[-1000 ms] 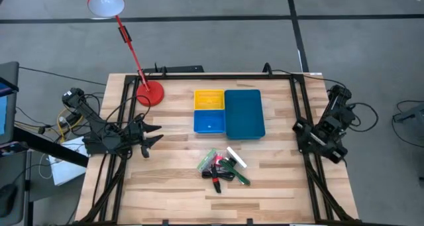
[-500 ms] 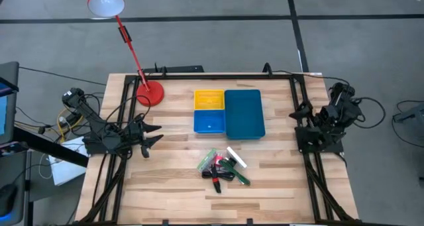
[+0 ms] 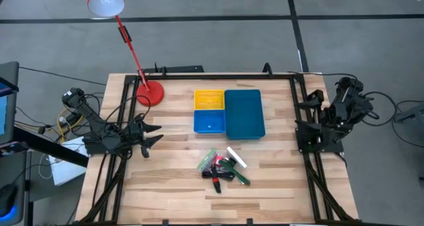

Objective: Pick and place items into bin
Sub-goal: Put the right card reader box into the yellow bin

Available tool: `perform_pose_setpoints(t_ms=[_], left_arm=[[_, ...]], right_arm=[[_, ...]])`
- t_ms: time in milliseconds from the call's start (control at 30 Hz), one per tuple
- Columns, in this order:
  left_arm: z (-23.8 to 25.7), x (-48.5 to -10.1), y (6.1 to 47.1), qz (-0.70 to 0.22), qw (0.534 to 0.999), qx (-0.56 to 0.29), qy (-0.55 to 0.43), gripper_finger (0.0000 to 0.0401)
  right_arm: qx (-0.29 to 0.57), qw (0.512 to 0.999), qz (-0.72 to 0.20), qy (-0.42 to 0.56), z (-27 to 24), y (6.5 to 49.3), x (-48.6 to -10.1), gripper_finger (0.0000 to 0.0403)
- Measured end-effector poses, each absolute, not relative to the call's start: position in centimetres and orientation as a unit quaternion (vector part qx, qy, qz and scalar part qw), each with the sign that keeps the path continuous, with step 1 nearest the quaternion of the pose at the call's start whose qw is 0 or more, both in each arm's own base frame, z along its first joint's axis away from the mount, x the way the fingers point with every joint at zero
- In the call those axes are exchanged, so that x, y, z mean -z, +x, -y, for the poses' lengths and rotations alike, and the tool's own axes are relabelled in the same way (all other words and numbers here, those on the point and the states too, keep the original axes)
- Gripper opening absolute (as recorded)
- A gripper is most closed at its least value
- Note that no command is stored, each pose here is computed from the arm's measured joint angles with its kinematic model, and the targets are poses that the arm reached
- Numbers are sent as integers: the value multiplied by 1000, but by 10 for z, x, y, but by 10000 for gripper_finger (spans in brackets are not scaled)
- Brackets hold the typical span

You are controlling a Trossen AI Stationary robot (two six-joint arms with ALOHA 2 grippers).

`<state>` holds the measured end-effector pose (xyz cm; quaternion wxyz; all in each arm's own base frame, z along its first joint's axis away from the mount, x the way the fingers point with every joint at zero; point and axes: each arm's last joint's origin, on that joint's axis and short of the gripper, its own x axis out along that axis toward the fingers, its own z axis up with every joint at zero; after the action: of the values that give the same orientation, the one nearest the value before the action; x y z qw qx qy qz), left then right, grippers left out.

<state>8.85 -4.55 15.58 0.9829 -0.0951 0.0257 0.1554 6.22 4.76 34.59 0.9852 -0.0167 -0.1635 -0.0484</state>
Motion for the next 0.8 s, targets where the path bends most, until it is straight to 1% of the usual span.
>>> perform_pose_setpoints(t_ms=[267,367,467,800], left_arm=[[45,-156,89,-26,983,-155,-95,190],[45,-156,89,-26,983,-155,-95,190],[45,-156,89,-26,983,-155,-95,190],[45,-156,89,-26,983,-156,-95,190]], right_arm=[[187,979,68,-31,-55,75,-367,265],[218,974,44,-30,-58,76,-377,265],[228,973,34,-25,-62,77,-387,265],[219,975,26,-7,-78,79,-417,265]])
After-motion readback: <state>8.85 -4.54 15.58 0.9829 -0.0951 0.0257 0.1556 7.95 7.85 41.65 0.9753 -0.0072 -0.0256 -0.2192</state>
